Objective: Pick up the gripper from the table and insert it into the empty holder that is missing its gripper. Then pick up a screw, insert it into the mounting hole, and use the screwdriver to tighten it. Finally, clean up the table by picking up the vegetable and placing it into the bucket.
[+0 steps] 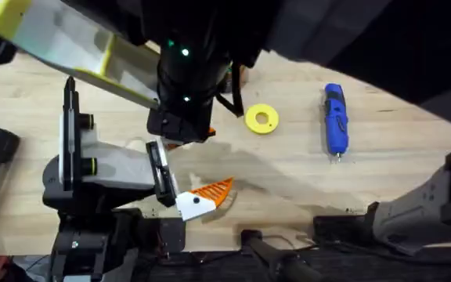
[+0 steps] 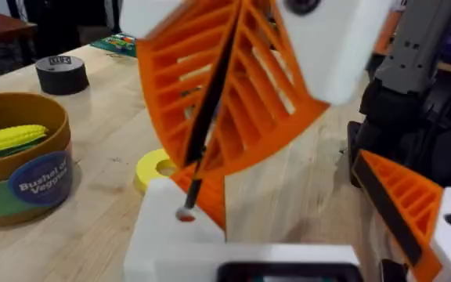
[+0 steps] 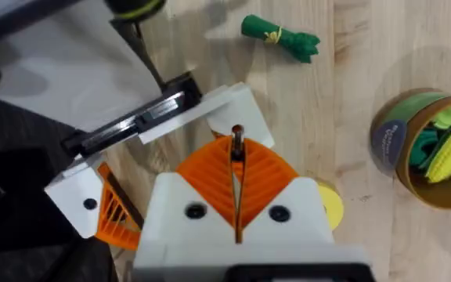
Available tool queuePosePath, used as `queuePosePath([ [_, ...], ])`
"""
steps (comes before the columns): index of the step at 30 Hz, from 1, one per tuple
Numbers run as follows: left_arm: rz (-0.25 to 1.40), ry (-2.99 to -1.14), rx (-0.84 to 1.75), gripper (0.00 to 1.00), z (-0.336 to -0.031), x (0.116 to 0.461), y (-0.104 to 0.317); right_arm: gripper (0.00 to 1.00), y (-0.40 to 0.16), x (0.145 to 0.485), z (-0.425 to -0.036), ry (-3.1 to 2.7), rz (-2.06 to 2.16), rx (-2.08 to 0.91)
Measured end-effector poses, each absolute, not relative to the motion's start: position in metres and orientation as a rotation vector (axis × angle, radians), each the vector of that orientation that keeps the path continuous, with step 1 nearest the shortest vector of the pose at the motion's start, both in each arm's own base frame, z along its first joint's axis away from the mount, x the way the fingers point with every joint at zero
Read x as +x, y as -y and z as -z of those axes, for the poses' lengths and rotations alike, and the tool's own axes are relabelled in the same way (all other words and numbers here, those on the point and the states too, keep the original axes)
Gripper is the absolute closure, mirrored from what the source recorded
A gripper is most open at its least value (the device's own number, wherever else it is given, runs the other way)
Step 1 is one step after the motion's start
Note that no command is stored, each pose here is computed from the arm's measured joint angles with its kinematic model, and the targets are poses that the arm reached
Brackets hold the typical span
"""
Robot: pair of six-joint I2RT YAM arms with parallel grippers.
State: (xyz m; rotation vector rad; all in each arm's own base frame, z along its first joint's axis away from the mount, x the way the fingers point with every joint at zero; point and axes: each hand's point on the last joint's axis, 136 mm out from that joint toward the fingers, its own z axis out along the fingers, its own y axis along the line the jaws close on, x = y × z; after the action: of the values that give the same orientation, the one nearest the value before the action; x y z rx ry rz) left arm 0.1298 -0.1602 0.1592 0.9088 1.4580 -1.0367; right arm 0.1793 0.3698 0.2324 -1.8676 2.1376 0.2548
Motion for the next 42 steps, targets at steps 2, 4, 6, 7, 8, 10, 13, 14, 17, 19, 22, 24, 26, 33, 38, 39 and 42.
queuePosePath([
  [2, 1.037, -1.458, 0.909, 0.015, -0.159, 0.13, 0.16, 0.995, -0.37, 0.179, -0.232, -2.137, -0.255, -1.868],
  [4, 1.036, -1.458, 0.909, 0.015, -0.159, 0.13, 0.16, 0.995, -0.37, 0.179, -0.232, -2.137, -0.255, -1.868],
  [6, 1.036, -1.458, 0.909, 0.015, -0.159, 0.13, 0.16, 0.995, -0.37, 0.179, -0.232, -2.137, -0.255, -1.868],
  [7, 1.037, -1.458, 0.909, 0.015, -0.159, 0.13, 0.16, 0.995, -0.37, 0.179, -0.232, -2.137, -0.255, -1.869],
  [8, 1.037, -1.458, 0.909, 0.015, -0.159, 0.13, 0.16, 0.995, -0.37, 0.179, -0.232, -2.137, -0.255, -1.869],
  [10, 1.036, -1.458, 0.909, 0.015, -0.159, 0.13, 0.16, 0.995, -0.37, 0.179, -0.232, -2.137, -0.255, -1.869],
  [13, 1.036, -1.458, 0.909, 0.015, -0.159, 0.13, 0.16, 0.995, -0.37, 0.179, -0.232, -2.137, -0.255, -1.869],
  [14, 1.036, -1.458, 0.909, 0.015, -0.159, 0.13, 0.16, 0.995, -0.37, 0.179, -0.232, -2.137, -0.255, -1.869],
  [17, 1.037, -1.458, 0.909, 0.015, -0.159, 0.13, 0.16, 0.995, -0.37, 0.179, -0.232, -2.137, -0.255, -1.869],
  [19, 1.036, -1.458, 0.909, 0.016, -0.159, 0.13, 0.16, 0.995, -0.37, 0.179, -0.232, -2.137, -0.255, -1.869],
  [22, 1.037, -1.458, 0.909, 0.015, -0.159, 0.13, 0.16, 0.995, -0.37, 0.179, -0.232, -2.137, -0.255, -1.869],
  [24, 1.037, -1.458, 0.909, 0.015, -0.159, 0.13, 0.16, 0.995, -0.37, 0.179, -0.232, -2.137, -0.255, -1.869],
  [26, 1.037, -1.458, 0.909, 0.015, -0.159, 0.13, 0.16, 0.995, -0.37, 0.179, -0.232, -2.137, -0.255, -1.869],
  [33, 1.037, -1.458, 0.909, 0.015, -0.159, 0.13, 0.16, 0.995, -0.37, 0.179, -0.232, -2.138, -0.254, -1.869],
  [38, 1.036, -1.458, 0.909, 0.015, -0.159, 0.13, 0.16, 0.995, -0.371, 0.18, -0.227, -2.148, -0.248, -1.879],
  [39, 1.037, -1.458, 0.909, 0.015, -0.159, 0.13, 0.16, 0.995, -0.372, 0.18, -0.225, -2.151, -0.245, -1.884],
  [42, 1.037, -1.458, 0.909, 0.015, -0.159, 0.13, 0.16, 0.995, -0.373, 0.18, -0.219, -2.16, -0.238, -1.893],
])
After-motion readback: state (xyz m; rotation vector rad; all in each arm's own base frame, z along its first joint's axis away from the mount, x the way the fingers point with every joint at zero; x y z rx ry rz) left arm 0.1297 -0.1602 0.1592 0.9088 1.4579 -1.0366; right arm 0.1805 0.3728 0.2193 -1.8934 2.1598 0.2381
